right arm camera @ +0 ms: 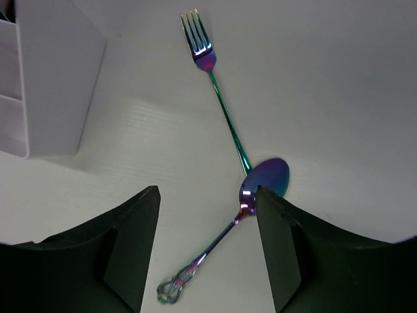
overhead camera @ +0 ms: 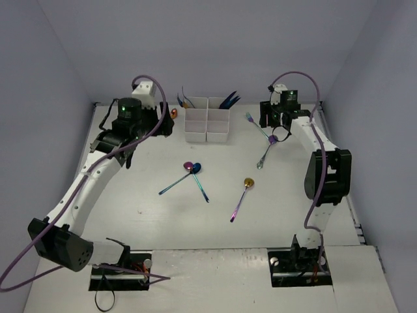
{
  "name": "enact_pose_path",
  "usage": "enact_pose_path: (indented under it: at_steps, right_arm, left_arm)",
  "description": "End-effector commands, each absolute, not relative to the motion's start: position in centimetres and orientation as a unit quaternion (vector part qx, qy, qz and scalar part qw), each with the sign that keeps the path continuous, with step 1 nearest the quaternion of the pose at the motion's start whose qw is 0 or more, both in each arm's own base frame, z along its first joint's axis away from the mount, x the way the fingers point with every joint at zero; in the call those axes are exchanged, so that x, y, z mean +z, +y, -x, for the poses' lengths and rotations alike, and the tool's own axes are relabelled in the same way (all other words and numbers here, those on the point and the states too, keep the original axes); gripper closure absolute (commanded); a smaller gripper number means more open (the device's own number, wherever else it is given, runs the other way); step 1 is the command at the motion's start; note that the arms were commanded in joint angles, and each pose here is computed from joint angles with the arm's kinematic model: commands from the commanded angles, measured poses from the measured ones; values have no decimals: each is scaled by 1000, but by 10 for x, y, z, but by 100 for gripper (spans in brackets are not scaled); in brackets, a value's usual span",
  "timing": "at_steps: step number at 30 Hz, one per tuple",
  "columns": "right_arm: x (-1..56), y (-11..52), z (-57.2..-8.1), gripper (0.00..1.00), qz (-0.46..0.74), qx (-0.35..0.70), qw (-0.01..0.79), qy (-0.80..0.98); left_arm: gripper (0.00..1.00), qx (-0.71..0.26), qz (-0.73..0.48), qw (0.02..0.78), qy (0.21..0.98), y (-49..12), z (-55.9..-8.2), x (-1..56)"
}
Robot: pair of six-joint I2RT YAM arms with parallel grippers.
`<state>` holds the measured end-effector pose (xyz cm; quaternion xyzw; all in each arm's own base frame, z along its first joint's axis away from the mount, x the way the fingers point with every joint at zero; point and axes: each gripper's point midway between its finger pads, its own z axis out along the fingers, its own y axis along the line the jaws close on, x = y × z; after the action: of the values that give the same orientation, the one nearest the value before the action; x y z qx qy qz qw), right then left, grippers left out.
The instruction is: Sort the eating utensils into containers
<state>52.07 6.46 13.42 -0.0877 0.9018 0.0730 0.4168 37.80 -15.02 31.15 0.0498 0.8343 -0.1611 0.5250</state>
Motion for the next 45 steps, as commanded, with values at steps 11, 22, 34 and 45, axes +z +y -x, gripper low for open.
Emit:
enact_pose_path:
  at_steps: [11,22,34,45]
  right_arm:
    - [72,76,-583,49,181,57,408,893]
    - [31,87,-608,61,183,63,396,898]
    - [31,118,-588,100,160,79,384,906]
    - [121,114,-586,100,25,36,459,887]
  left_arm:
    - [29,-164,-28,435,885,-126,-289,253]
    - [29,-152,-14,437,886,-120,-286,252]
    - [29,-144,-9,444,884,-115,-284,256]
    - [29,-171,-18,469,866,-123,-287,287]
